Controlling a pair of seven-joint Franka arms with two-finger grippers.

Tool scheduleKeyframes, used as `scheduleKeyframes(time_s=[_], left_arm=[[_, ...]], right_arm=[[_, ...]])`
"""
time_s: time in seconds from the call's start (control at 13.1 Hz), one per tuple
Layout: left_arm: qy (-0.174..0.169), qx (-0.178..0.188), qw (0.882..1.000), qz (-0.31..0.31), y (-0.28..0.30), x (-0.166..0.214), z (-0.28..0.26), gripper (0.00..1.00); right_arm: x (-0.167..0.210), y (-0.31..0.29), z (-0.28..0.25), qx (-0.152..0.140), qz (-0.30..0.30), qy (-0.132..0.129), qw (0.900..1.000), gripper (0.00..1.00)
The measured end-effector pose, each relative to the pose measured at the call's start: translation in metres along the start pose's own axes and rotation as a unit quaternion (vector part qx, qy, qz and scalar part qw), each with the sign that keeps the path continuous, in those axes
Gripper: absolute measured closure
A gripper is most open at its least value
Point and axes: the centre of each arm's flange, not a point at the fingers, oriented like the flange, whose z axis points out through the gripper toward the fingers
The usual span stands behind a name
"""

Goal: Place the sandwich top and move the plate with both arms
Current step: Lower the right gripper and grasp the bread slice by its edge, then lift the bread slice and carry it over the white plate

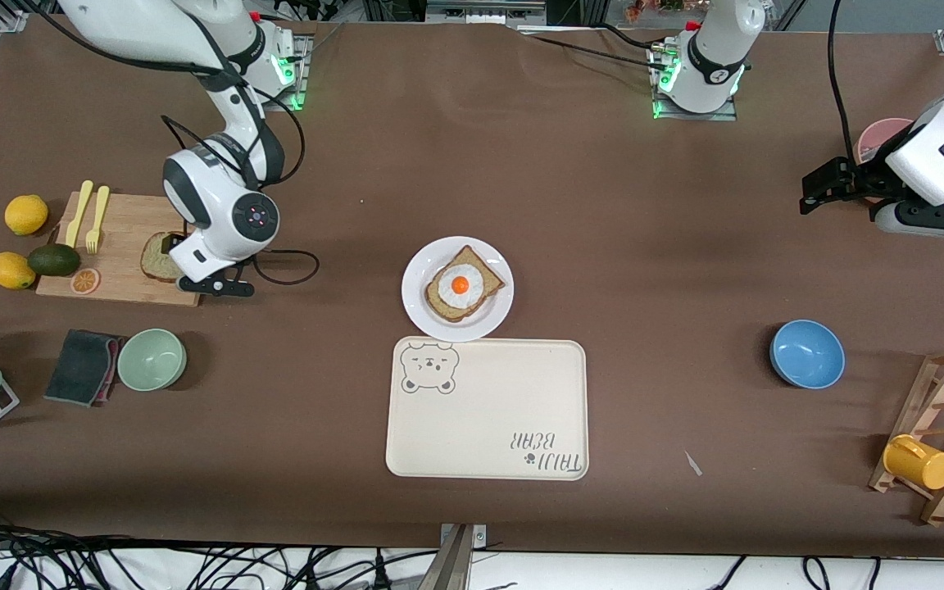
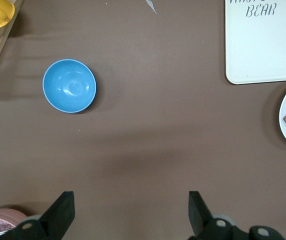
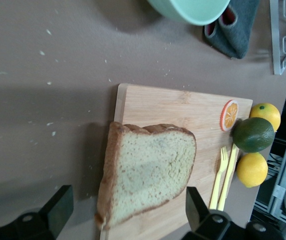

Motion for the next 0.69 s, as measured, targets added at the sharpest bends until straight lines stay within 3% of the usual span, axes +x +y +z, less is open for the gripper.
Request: scheduleKeyframes(time_s=[0.15, 0.31, 0.38, 0.46, 0.53, 0.69], left_arm=[[0.0, 0.0, 1.0, 0.0, 0.0, 0.0, 0.0, 0.0], [0.0, 0.0, 1.0, 0.0, 0.0, 0.0, 0.0, 0.0], [0.0, 0.0, 1.0, 0.0, 0.0, 0.0, 0.0, 0.0], [0.0, 0.0, 1.0, 0.0, 0.0, 0.0, 0.0, 0.0], [0.0, 0.0, 1.0, 0.0, 0.0, 0.0, 0.0, 0.0], [0.0, 0.0, 1.0, 0.0, 0.0, 0.0, 0.0, 0.0]], right_arm=[[-0.001, -0.009, 0.019, -0.011, 0.0, -0.011, 1.0, 0.05], [-0.001, -0.005, 0.03, -0.013, 0.003, -0.02, 1.0, 0.15], [-0.001, -0.004, 0.034, -0.013, 0.004, -0.024, 1.0, 0.25], [-0.002, -0.004, 0.036, -0.014, 0.003, -0.026, 1.0, 0.25], [-0.002, -0.005, 0.037, -0.014, 0.003, -0.027, 1.0, 0.31], [-0.003, -0.004, 0.039, -0.015, 0.003, -0.028, 0.999, 0.58]])
